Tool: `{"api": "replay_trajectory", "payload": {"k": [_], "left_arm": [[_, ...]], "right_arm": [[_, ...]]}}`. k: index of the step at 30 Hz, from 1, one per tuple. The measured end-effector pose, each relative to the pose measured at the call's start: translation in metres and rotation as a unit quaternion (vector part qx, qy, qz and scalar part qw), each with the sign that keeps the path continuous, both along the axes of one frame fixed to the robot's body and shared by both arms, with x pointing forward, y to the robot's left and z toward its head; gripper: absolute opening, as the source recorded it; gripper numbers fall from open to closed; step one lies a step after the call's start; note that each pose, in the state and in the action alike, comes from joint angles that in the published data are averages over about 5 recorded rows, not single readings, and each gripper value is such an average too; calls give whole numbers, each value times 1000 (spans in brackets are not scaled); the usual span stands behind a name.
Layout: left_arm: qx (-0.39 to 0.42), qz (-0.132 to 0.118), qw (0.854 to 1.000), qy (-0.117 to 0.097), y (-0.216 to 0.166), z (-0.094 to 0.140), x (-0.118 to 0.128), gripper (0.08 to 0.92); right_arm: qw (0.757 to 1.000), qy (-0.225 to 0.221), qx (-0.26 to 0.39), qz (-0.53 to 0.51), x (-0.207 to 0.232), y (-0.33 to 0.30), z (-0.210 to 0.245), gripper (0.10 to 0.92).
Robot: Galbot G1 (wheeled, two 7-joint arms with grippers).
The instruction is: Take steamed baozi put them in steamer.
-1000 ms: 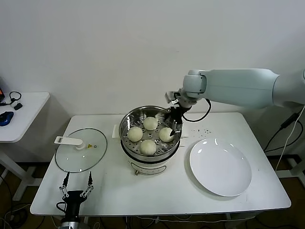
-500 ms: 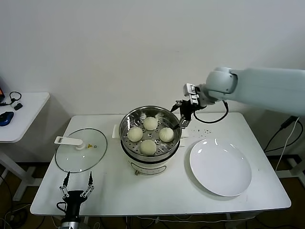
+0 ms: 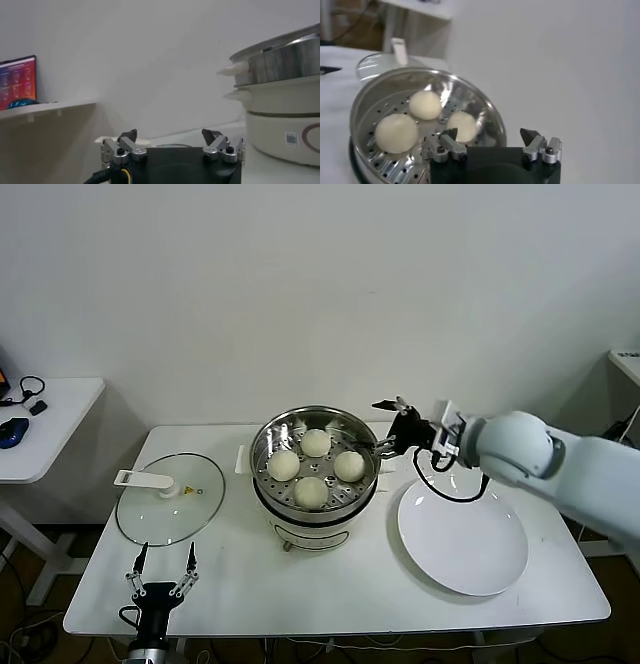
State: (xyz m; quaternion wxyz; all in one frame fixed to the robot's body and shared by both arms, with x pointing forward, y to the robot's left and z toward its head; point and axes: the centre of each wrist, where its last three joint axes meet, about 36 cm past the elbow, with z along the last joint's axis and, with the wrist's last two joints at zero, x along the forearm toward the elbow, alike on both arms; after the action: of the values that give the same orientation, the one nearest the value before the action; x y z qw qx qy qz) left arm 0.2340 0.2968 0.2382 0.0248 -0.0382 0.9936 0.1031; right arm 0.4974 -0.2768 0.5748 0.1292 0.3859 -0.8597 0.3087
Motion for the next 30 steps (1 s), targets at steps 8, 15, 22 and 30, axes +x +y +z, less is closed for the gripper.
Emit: {"api": "replay_trajectory", "payload": {"k": [8, 15, 22, 30], "left_arm": [[2, -2, 1000, -3, -1, 2, -2, 823], [1, 0, 1000, -5, -2, 1, -5, 823], [-2, 0, 1000, -6, -3, -3, -4, 823], [-3, 1, 1000, -6, -3, -5, -1, 823]], "right_arm": [[992, -76, 83, -63, -41, -2, -23, 823], [969, -131, 177, -112, -68, -7, -49, 823], [930, -183, 268, -171, -105, -15, -91, 823], [893, -182, 339, -234, -167, -9, -156, 823]]}}
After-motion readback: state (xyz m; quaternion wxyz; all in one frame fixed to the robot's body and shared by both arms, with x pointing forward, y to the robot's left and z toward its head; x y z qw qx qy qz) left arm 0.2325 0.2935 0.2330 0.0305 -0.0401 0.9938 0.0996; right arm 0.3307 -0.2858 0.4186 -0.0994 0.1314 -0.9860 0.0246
